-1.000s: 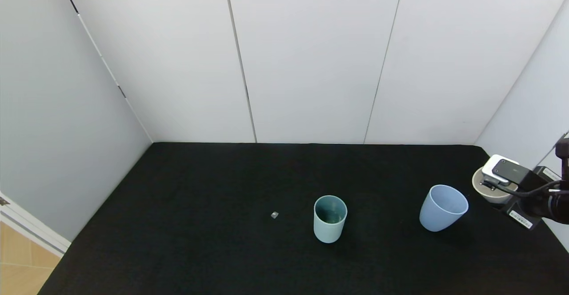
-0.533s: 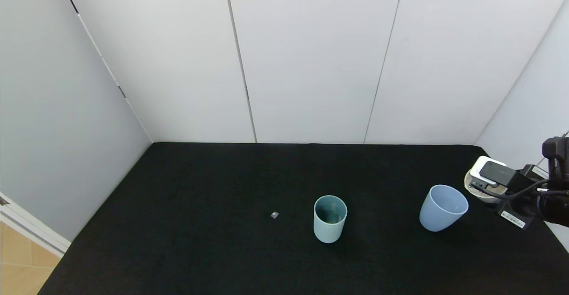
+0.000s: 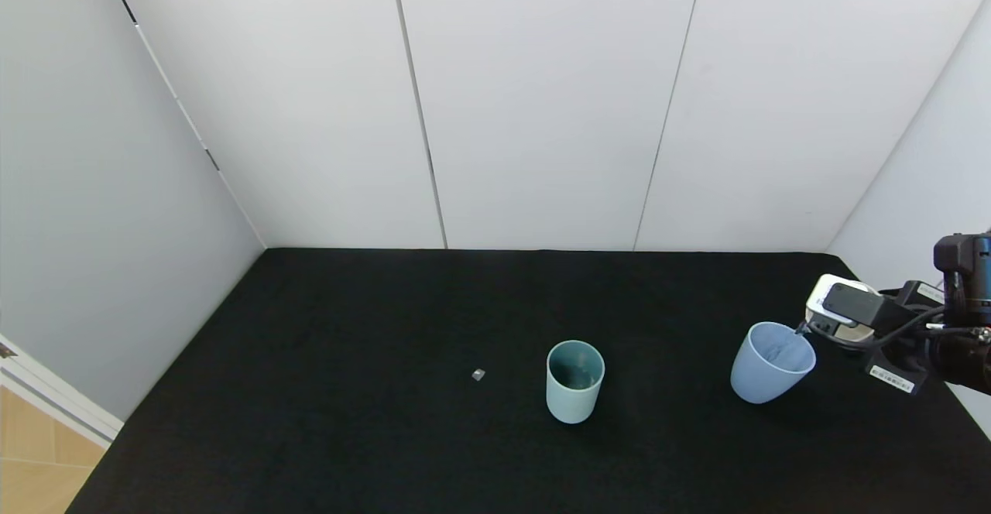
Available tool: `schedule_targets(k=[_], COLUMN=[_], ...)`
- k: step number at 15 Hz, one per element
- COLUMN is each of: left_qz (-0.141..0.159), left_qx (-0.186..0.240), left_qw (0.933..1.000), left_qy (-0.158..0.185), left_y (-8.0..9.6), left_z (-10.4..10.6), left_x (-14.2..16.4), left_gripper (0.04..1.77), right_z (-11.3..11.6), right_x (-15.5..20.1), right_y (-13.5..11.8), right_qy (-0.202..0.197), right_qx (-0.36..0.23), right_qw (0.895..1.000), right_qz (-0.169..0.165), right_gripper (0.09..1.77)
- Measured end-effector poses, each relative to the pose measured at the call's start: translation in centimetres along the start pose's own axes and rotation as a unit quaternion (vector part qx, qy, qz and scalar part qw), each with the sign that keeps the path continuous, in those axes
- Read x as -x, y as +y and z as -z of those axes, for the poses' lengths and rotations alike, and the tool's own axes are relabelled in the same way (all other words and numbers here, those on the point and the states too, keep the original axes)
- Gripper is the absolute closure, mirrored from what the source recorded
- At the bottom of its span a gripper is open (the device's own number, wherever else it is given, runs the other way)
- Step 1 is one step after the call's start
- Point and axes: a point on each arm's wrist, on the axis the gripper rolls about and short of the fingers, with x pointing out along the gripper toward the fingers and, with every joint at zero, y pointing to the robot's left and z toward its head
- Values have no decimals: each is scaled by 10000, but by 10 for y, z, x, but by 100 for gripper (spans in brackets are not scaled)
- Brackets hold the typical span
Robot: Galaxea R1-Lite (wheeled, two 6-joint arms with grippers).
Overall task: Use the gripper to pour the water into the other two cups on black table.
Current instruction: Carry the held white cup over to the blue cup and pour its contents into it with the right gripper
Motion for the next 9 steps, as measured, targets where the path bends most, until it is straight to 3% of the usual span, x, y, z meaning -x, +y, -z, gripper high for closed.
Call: schedule_targets(k=[9], left_qz=[0], left_qx=[-2], left_qw=[10000], left_qy=[0], left_y=[0], left_z=[0], left_x=[0], left_gripper=[9], right_z=[-4], right_x=[-1], right_y=[-3], right_qy=[88], right_qx=[260], right_qw=[9996], right_qz=[120], right_gripper=[62])
